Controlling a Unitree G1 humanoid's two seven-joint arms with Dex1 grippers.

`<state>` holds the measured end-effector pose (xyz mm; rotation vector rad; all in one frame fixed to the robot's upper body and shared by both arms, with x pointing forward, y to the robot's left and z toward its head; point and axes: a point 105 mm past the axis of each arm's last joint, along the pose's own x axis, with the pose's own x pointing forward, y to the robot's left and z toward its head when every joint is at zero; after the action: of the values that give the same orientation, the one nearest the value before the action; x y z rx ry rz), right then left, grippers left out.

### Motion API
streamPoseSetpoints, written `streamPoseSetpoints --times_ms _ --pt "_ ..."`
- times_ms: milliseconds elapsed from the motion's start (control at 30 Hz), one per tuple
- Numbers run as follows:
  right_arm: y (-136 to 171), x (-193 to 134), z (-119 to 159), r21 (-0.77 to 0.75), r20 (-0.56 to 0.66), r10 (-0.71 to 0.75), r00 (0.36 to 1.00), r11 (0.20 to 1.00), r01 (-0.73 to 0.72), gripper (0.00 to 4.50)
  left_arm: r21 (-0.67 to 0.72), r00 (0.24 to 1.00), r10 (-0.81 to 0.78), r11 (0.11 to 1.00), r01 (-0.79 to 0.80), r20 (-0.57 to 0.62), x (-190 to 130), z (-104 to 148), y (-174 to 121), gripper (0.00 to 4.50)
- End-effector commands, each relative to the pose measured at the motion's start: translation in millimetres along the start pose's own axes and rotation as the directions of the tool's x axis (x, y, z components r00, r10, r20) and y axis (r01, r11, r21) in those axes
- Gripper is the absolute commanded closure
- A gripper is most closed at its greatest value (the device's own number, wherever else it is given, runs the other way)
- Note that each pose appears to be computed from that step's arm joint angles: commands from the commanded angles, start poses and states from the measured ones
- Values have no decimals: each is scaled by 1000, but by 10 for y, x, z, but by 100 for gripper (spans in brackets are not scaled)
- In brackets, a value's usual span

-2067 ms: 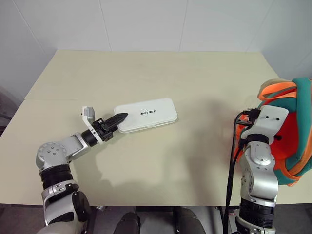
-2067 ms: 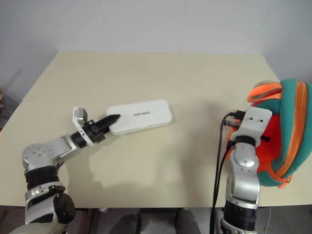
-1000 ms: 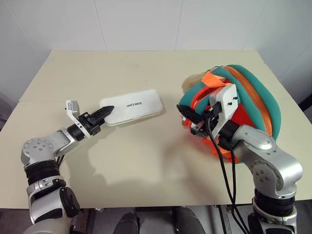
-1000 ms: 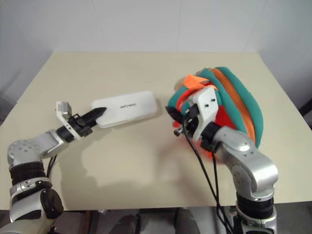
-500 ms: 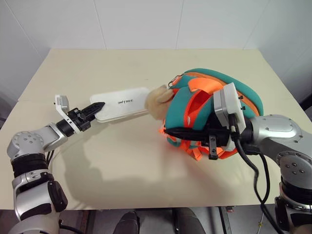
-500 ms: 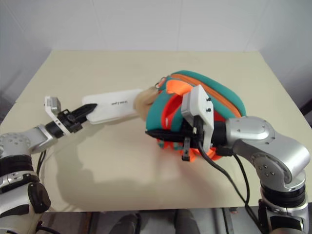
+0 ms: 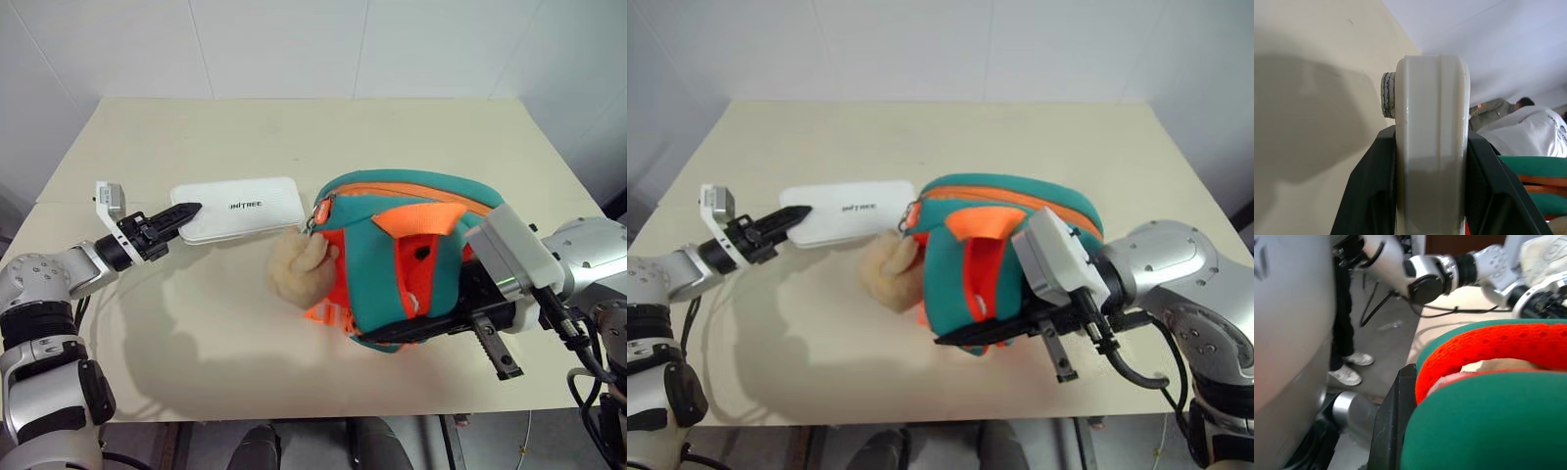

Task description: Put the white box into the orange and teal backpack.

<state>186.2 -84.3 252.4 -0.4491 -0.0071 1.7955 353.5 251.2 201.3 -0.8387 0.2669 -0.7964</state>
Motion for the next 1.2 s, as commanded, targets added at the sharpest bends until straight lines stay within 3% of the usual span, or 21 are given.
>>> streamPoseSetpoints --times_ms 33,300,600,833,1200 --pt "-20 -66 -64 -44 -37 19 999 999 -20 400 128 997 -77 989 77 -8 -65 158 -288 317" --pt "-160 -130 -230 -40 -46 -13 999 999 11 400 322 965 -255 910 261 -60 -205 120 -808 317" --pt "-244 -143 -314 -17 -29 -19 999 1000 19 400 529 944 -321 789 313 -79 -465 89 -1092 318" --pt "-312 -119 -361 1 -12 2 1000 1000 -2 400 632 910 -365 662 402 -197 -560 65 -1336 318" --pt "-403 -112 -365 -3 -10 30 999 1000 -31 400 669 878 -290 569 478 -380 -502 -33 -1308 318"
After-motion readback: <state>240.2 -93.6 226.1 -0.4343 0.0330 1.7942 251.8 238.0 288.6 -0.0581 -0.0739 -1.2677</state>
